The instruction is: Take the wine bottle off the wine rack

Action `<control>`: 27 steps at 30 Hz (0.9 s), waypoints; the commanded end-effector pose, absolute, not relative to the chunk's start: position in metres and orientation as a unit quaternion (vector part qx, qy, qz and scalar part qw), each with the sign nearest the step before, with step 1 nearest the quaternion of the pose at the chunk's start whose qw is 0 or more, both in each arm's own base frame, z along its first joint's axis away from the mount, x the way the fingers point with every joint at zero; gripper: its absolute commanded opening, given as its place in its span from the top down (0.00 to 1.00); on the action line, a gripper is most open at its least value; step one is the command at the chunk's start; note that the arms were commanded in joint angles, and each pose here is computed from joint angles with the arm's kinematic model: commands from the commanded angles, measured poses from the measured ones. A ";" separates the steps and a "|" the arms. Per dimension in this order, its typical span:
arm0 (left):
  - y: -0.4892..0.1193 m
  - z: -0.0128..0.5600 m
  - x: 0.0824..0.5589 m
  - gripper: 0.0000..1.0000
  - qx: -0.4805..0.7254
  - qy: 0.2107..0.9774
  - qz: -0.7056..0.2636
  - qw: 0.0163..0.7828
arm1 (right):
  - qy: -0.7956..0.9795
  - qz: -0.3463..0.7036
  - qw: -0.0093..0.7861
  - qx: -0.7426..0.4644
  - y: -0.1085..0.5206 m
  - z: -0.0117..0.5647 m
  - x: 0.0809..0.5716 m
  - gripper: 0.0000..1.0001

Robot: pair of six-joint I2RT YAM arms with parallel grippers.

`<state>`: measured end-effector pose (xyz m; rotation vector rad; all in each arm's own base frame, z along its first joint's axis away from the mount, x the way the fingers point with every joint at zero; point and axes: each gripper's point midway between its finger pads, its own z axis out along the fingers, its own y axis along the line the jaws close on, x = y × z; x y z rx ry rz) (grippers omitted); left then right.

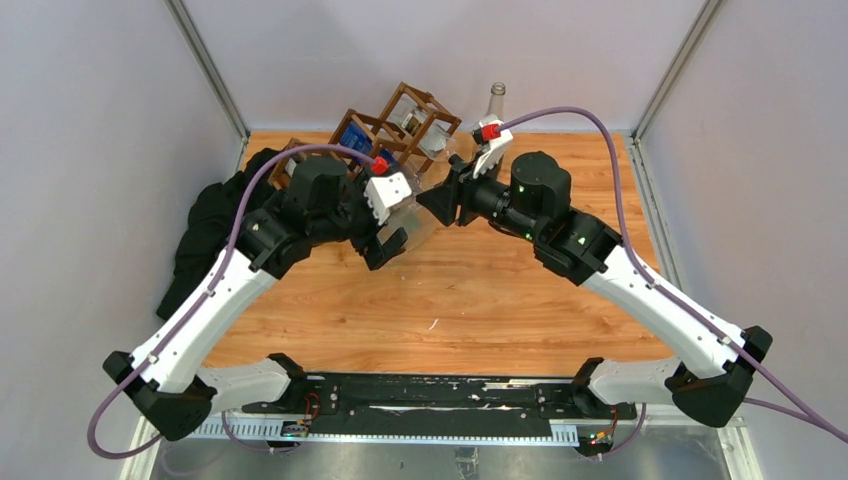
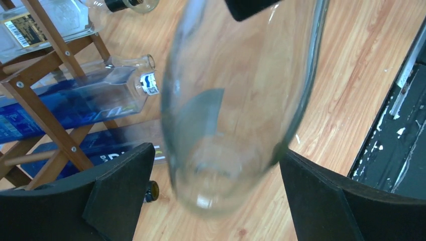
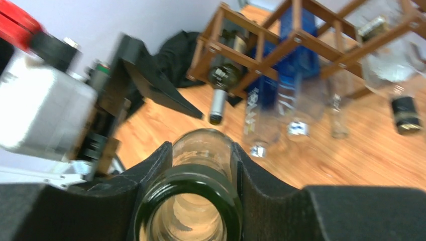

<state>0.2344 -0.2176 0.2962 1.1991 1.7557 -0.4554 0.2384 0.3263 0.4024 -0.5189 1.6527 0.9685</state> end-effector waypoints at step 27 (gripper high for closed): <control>-0.163 0.304 0.296 0.00 0.400 0.842 -0.096 0.349 | 0.768 -0.036 0.639 0.002 0.058 0.389 0.474 1.00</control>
